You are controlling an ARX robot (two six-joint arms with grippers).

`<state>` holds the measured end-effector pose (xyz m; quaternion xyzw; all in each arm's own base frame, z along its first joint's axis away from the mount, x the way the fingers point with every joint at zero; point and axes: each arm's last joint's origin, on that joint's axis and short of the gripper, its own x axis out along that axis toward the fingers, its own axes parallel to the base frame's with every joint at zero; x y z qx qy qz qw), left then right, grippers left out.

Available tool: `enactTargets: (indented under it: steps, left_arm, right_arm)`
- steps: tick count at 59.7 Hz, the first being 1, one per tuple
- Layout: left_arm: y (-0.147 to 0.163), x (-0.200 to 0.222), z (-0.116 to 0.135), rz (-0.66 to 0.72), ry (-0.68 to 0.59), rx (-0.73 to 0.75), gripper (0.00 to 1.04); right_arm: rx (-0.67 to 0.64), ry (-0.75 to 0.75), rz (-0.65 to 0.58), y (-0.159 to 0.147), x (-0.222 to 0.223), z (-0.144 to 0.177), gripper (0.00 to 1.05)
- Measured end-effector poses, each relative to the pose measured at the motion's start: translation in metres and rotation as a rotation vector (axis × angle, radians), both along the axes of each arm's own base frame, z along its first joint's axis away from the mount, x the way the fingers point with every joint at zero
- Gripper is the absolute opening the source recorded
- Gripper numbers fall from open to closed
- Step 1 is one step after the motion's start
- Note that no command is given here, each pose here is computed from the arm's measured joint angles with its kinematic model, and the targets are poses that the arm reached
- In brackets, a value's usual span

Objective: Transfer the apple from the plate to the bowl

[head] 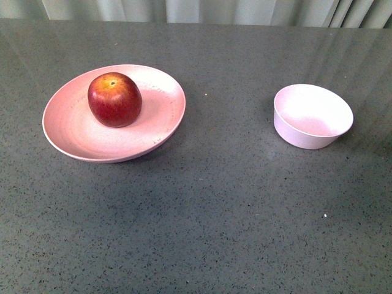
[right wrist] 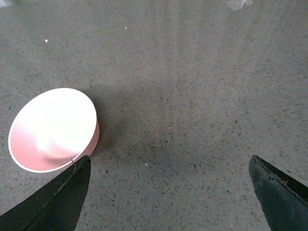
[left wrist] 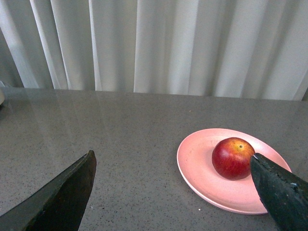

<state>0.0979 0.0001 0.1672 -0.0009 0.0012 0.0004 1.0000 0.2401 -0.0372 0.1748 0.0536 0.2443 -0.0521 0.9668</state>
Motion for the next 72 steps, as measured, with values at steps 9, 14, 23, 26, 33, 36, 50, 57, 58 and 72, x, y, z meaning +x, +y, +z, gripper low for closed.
enactTargets:
  steps: [9, 14, 23, 26, 33, 36, 50, 57, 58, 72]
  left_arm:
    - [0.0, 0.0, 0.0, 0.0, 0.0, 0.0, 0.96]
    - [0.0, 0.0, 0.0, 0.0, 0.0, 0.0, 0.96]
    - [0.0, 0.0, 0.0, 0.0, 0.0, 0.0, 0.96]
    - [0.0, 0.0, 0.0, 0.0, 0.0, 0.0, 0.96]
    - [0.0, 0.0, 0.0, 0.0, 0.0, 0.0, 0.96]
    - [0.0, 0.0, 0.0, 0.0, 0.0, 0.0, 0.96]
    - [0.0, 0.0, 0.0, 0.0, 0.0, 0.0, 0.96]
    - [0.0, 0.0, 0.0, 0.0, 0.0, 0.0, 0.96]
    - [0.0, 0.0, 0.0, 0.0, 0.0, 0.0, 0.96]
    - [0.0, 0.0, 0.0, 0.0, 0.0, 0.0, 0.96]
  right_arm:
    - [0.007, 0.148, 0.048, 0.01, 0.052, -0.042, 0.96]
    - [0.027, 0.185, 0.085, 0.019, 0.071, -0.056, 0.96]
    - [0.039, 0.201, 0.107, 0.028, 0.09, -0.064, 0.96]
    - [0.044, 0.207, 0.113, 0.031, 0.094, -0.066, 0.96]
    - [0.052, 0.219, 0.128, 0.037, 0.106, -0.071, 0.96]
    - [0.054, 0.222, 0.133, 0.039, 0.109, -0.072, 0.96]
    - [0.063, 0.244, 0.159, 0.053, 0.124, -0.079, 0.96]
    - [0.057, 0.259, 0.158, 0.059, 0.131, -0.083, 0.78]
    - [0.058, 0.26, 0.158, 0.06, 0.132, -0.083, 0.75]
    - [0.074, 0.295, 0.158, 0.066, 0.135, -0.086, 0.42]
